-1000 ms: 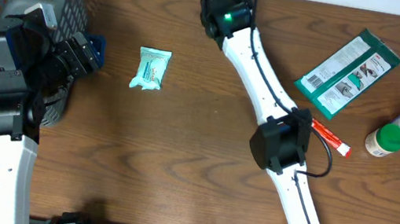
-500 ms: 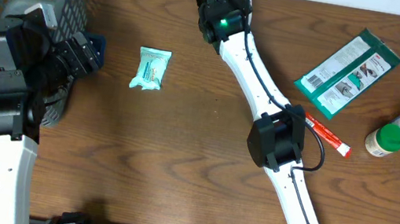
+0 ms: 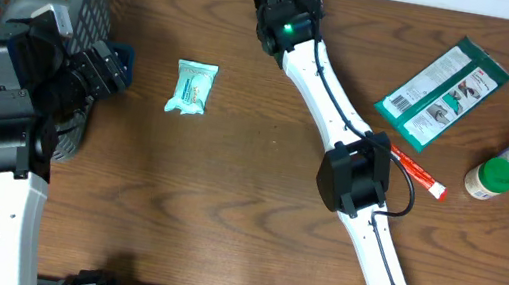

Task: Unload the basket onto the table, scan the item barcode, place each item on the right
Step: 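Raise the orange box to the white scanner with the right gripper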

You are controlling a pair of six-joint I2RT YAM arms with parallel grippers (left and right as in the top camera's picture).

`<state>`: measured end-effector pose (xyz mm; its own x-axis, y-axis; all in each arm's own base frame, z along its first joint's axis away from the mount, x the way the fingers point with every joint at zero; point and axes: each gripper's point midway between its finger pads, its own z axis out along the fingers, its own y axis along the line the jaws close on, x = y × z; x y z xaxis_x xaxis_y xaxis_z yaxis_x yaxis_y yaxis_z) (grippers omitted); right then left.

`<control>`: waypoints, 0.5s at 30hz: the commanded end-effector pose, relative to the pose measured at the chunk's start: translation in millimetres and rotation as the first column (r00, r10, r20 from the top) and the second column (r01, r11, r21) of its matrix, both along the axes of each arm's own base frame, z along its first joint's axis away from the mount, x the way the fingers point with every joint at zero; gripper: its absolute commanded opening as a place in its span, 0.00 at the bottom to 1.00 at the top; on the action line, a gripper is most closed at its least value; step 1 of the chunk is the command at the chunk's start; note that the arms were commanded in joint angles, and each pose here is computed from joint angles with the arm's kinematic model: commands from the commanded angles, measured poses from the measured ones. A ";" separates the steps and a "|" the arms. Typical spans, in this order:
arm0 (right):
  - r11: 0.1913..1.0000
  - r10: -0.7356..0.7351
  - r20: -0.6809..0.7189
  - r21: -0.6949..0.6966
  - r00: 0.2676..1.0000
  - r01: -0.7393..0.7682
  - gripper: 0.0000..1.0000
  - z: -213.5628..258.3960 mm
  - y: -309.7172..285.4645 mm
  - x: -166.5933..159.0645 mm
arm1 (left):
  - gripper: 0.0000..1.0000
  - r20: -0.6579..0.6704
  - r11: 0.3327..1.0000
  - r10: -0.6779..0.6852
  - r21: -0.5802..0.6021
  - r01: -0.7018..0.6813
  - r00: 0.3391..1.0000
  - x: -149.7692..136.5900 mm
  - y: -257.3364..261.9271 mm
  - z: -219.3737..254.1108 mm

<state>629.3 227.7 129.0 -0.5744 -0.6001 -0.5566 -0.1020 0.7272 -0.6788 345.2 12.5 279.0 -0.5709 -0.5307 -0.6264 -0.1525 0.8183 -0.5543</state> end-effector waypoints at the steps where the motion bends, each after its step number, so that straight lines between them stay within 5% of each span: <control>1: 0.999 0.010 -0.016 0.032 1.000 -0.010 0.01 -5.5 -2.4 2.6 | 0.82 0.012 1.000 -0.014 0.005 0.014 1.000 0.5 -0.8 3.5; 8: 0.987 -0.051 0.064 0.154 0.997 0.040 0.01 79.4 -13.8 -16.8 | 0.82 0.012 1.000 -0.014 0.005 0.014 1.000 0.5 -0.8 3.5; 15: 0.924 -0.029 -0.051 0.380 0.998 0.047 0.01 165.5 -34.6 -92.6 | 0.82 0.012 1.000 -0.014 0.005 0.014 1.000 0.5 -0.8 3.5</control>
<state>563.8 209.9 201.4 -0.6698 -0.5025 -0.5467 -0.1796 0.8240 -0.5373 345.0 12.5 278.8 -0.5716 -0.5309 -0.6256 -0.1532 0.8181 -0.5543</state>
